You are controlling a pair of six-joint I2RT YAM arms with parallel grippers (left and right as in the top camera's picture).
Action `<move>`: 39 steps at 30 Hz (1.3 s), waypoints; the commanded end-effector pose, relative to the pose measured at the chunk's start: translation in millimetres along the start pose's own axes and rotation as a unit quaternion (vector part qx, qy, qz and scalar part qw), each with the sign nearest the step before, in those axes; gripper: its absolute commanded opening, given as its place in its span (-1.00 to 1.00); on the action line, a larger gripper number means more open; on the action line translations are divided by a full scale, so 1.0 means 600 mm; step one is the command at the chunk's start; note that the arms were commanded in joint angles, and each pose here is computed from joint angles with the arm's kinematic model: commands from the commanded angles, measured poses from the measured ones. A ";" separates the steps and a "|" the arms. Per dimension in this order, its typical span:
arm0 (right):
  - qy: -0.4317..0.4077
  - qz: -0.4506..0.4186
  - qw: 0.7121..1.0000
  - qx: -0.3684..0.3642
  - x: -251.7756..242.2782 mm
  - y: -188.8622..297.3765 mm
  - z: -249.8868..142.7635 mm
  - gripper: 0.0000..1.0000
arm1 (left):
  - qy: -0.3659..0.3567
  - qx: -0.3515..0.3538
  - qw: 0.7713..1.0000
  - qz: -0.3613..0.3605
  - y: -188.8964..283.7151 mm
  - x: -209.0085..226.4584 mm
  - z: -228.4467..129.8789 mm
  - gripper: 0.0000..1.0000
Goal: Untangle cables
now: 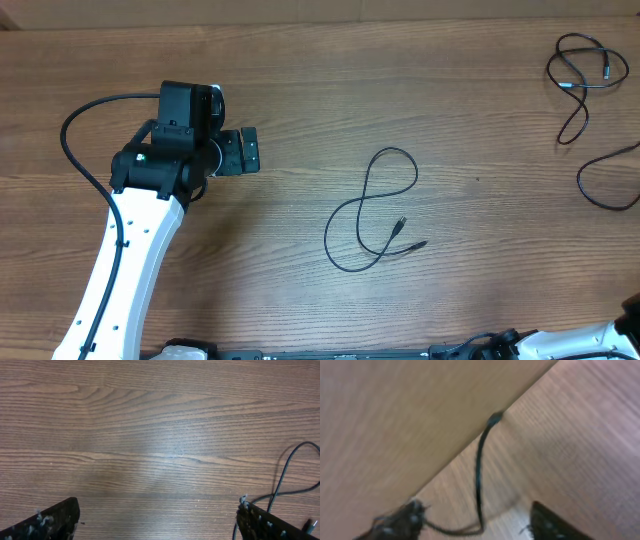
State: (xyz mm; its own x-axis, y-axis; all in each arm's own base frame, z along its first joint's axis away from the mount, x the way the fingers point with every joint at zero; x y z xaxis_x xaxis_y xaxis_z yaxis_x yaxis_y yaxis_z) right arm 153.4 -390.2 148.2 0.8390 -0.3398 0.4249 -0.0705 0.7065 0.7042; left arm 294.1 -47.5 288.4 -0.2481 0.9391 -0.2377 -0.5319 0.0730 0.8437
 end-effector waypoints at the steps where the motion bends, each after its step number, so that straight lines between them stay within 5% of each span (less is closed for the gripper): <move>1: -0.004 -0.012 1.000 -0.019 -0.007 -0.007 0.019 0.25 | 0.004 0.009 1.000 -0.006 -0.004 -0.004 -0.004 1.00; 7: 0.003 -0.021 1.000 -0.008 -0.016 -0.026 0.008 0.47 | 0.004 0.010 1.000 -0.008 -0.004 -0.004 -0.005 0.99; 21: 0.040 -0.014 0.999 -0.002 -0.018 -0.048 -0.002 0.49 | 0.004 0.020 0.999 -0.026 -0.004 -0.008 -0.007 1.00; 22: 0.045 -0.013 0.999 -0.002 -0.018 -0.048 -0.002 0.41 | 0.004 0.020 0.999 -0.026 -0.004 -0.008 -0.007 1.00; 24: 0.056 -0.012 0.998 0.000 -0.018 -0.048 -0.003 -0.92 | 0.004 0.020 0.999 -0.026 -0.004 -0.008 -0.007 1.00; 39: 0.065 0.072 0.986 0.138 0.019 -0.033 -0.074 -0.92 | 0.004 0.017 1.000 -0.026 -0.004 -0.009 -0.006 1.00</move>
State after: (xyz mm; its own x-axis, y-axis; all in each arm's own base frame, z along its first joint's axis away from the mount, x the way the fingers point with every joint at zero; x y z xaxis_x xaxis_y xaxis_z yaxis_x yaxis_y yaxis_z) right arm 163.2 -389.9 110.9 0.8912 -0.2122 0.4008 -0.2068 0.5963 0.7757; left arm 293.5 -50.8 288.4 -0.2270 0.9353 -0.2715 -0.5240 0.1177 0.8436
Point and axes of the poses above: each gripper's point midway between its finger pads, its own y axis back along the fingers, its own x axis along the line the jaws close on, z = x × y, the point moved 10 cm from there along y, back along the fingers, and after that the axes turned 14 degrees about y, right-handed, at the moved point
